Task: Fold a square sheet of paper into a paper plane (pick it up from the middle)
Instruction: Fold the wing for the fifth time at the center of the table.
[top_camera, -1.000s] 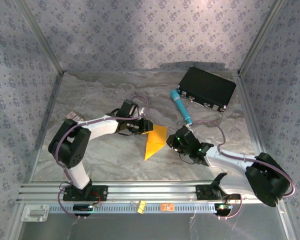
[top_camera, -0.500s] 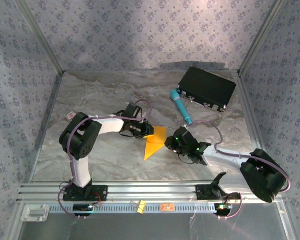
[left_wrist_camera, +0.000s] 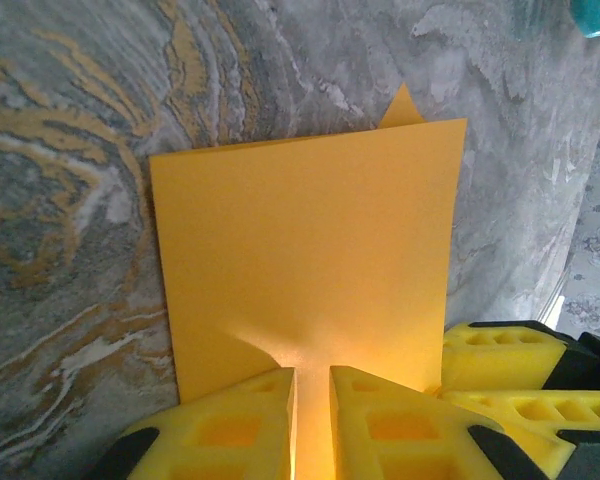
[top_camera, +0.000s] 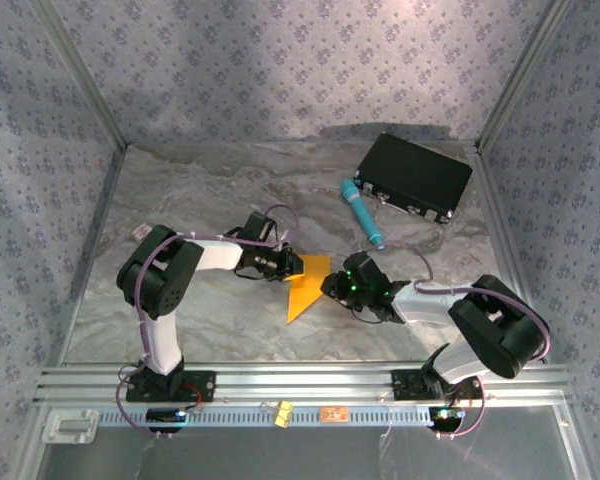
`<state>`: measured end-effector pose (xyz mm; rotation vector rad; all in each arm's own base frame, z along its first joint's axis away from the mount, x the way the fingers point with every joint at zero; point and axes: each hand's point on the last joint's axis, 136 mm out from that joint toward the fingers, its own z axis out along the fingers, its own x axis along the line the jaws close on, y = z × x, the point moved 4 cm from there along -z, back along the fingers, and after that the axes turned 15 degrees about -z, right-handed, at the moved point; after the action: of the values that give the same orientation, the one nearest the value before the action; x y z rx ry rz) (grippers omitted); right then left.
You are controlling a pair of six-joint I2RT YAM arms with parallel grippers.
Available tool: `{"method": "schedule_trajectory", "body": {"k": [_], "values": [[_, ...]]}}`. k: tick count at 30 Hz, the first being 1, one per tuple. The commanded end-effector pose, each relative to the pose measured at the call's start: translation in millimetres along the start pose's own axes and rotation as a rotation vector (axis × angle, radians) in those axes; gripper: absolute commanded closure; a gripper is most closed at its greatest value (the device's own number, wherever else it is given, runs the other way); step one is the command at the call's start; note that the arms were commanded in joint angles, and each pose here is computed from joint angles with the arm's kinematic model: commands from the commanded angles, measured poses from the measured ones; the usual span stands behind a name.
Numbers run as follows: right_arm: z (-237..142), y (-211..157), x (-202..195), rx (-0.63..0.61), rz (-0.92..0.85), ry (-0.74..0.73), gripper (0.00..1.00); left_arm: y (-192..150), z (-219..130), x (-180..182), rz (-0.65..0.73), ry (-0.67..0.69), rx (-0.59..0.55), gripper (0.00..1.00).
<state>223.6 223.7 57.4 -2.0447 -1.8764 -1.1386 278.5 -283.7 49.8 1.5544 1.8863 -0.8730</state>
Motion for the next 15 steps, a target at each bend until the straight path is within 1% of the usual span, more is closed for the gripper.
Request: {"method": "schedule_trajectory", "body": {"k": [1, 15], "values": [[5, 12, 20, -0.018, -0.003, 0.085, 0.67, -9, 1, 20, -0.044, 0.057, 0.022, 0.83], [4, 25, 28, -0.054, -0.034, 0.145, 0.71, -9, 1, 16, -0.03, 0.04, 0.033, 0.83]]}}
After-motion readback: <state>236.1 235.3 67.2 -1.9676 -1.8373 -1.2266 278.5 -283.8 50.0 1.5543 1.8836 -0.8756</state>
